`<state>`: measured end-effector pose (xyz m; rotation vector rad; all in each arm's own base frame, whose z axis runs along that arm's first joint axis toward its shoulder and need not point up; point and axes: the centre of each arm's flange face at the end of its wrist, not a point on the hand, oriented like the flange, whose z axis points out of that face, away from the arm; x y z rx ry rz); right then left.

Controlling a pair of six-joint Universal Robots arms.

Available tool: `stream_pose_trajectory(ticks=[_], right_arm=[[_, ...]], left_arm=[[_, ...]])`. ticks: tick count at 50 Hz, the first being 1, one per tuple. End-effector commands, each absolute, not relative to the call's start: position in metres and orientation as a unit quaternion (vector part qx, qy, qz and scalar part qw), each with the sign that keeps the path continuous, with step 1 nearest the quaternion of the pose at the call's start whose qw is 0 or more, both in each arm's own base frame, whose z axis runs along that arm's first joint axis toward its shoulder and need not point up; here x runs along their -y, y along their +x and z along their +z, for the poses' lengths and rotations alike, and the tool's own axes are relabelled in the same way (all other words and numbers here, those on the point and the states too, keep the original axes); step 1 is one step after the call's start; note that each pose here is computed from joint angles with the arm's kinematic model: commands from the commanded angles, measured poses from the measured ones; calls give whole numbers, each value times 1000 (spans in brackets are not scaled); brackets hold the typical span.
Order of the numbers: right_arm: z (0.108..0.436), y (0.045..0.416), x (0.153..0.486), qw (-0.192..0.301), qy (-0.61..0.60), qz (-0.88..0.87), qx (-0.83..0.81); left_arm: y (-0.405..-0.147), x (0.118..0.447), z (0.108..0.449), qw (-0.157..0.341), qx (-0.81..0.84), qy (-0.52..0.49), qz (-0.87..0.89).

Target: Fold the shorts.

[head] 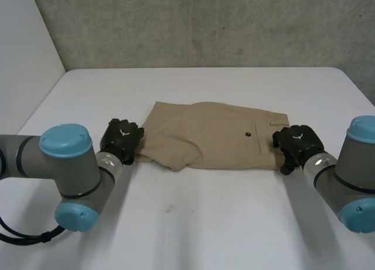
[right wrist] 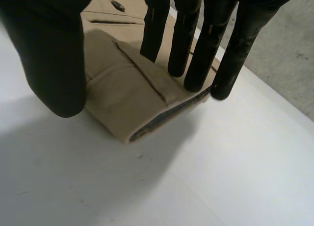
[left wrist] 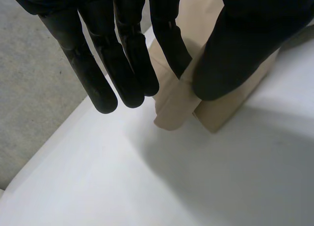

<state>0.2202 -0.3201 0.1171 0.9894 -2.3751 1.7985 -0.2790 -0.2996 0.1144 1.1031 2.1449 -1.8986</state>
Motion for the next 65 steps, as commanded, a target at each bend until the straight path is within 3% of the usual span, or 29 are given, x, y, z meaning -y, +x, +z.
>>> stream_pose_trajectory(ticks=[1, 11, 15, 22, 26, 28, 34, 37, 38, 42, 49, 53, 58, 61, 65], right_arm=[[120, 218, 326, 25, 316, 593, 740], [130, 205, 334, 64, 331, 597, 728], [140, 197, 334, 99, 359, 588, 718], [160, 166, 353, 200, 415, 564, 685], [180, 171, 364, 241, 445, 579, 640], [195, 196, 361, 240, 466, 601, 603], [215, 277, 334, 182, 515, 657, 520], [209, 311, 313, 147, 541, 664, 494], [203, 337, 291, 112, 566, 668, 470], [176, 372, 245, 31, 625, 649, 433], [166, 375, 227, -43, 630, 639, 439], [198, 367, 254, -84, 537, 669, 507], [248, 324, 311, -139, 333, 708, 607], [246, 314, 324, -173, 279, 697, 637], [239, 306, 334, -162, 267, 684, 659]], left_arm=[[-277, 298, 114, 41, -702, 364, -611], [-266, 285, 164, 46, -687, 341, -640], [-256, 276, 187, 50, -680, 332, -652], [-239, 263, 214, 56, -673, 309, -670], [-238, 261, 220, 41, -673, 294, -677], [-238, 262, 222, 33, -675, 286, -680], [-246, 268, 236, -13, -665, 255, -702], [-250, 273, 245, -33, -659, 238, -712], [-251, 275, 247, -37, -658, 235, -714], [-259, 284, 244, -54, -662, 224, -714], [-288, 290, 242, -79, -650, 238, -717], [-303, 298, 241, -89, -643, 245, -720], [-322, 307, 236, -102, -634, 254, -723], [-344, 301, 231, -122, -624, 269, -723], [-366, 295, 222, -140, -617, 285, -720]])
